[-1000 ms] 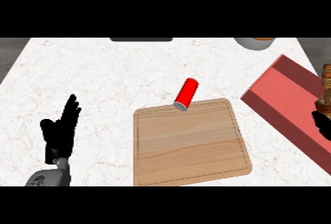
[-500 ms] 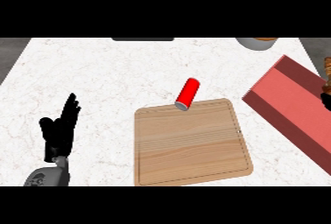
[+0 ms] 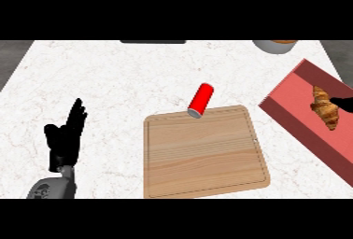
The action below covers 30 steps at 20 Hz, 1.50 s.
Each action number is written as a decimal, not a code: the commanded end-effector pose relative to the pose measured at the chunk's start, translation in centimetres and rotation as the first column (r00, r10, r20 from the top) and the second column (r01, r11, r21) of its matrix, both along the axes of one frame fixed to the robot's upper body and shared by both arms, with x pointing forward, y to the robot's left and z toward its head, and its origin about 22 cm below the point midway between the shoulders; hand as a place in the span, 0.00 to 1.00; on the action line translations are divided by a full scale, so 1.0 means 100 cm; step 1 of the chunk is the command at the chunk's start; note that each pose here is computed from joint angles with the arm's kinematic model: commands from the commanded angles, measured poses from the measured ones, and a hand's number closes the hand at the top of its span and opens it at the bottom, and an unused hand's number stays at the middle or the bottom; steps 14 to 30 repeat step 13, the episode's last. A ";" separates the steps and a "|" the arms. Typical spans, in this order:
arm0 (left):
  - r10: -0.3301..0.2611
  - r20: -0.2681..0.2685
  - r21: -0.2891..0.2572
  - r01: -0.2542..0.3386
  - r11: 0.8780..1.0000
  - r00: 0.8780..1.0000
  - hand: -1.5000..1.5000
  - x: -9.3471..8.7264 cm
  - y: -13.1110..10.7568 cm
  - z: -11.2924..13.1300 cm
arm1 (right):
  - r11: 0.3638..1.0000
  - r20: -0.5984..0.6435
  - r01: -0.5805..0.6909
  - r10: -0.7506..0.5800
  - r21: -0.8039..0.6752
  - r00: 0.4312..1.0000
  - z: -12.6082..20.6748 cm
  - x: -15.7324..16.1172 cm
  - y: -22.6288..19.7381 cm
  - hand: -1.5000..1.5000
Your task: Pick the croissant from the cutting board and place it in the cardboard box
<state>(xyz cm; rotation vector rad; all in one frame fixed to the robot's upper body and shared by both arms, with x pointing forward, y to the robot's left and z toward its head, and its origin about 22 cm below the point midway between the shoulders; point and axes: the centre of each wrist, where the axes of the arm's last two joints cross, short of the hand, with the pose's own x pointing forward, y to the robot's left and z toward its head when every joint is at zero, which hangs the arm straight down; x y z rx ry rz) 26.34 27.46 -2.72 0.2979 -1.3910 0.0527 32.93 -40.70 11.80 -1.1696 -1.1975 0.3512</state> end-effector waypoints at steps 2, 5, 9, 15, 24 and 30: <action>-0.001 0.008 -0.014 0.001 1.000 1.000 0.50 0.004 -0.003 0.006 | 0.988 0.170 -0.073 0.050 0.133 0.984 -0.001 0.006 -0.030 0.00; 0.023 -0.008 -0.014 -0.023 1.000 1.000 0.50 -0.007 0.007 -0.006 | 0.966 0.293 -0.160 0.096 0.205 0.951 -0.020 -0.003 -0.020 0.00; 0.027 -0.003 0.012 -0.027 1.000 1.000 0.50 -0.004 0.010 0.003 | 0.898 0.421 -0.232 0.058 0.374 0.905 -0.023 -0.015 -0.026 0.00; 0.024 -0.011 -0.012 -0.024 1.000 1.000 0.50 0.003 0.014 0.004 | 0.889 0.456 -0.185 -0.030 0.419 0.889 -0.010 -0.051 -0.062 0.00; 0.024 -0.011 -0.012 -0.024 1.000 1.000 0.50 0.003 0.014 0.004 | 0.889 0.456 -0.185 -0.030 0.419 0.889 -0.010 -0.051 -0.062 0.00; 0.024 -0.011 -0.012 -0.024 1.000 1.000 0.50 0.003 0.014 0.004 | 0.889 0.456 -0.185 -0.030 0.419 0.889 -0.010 -0.051 -0.062 0.00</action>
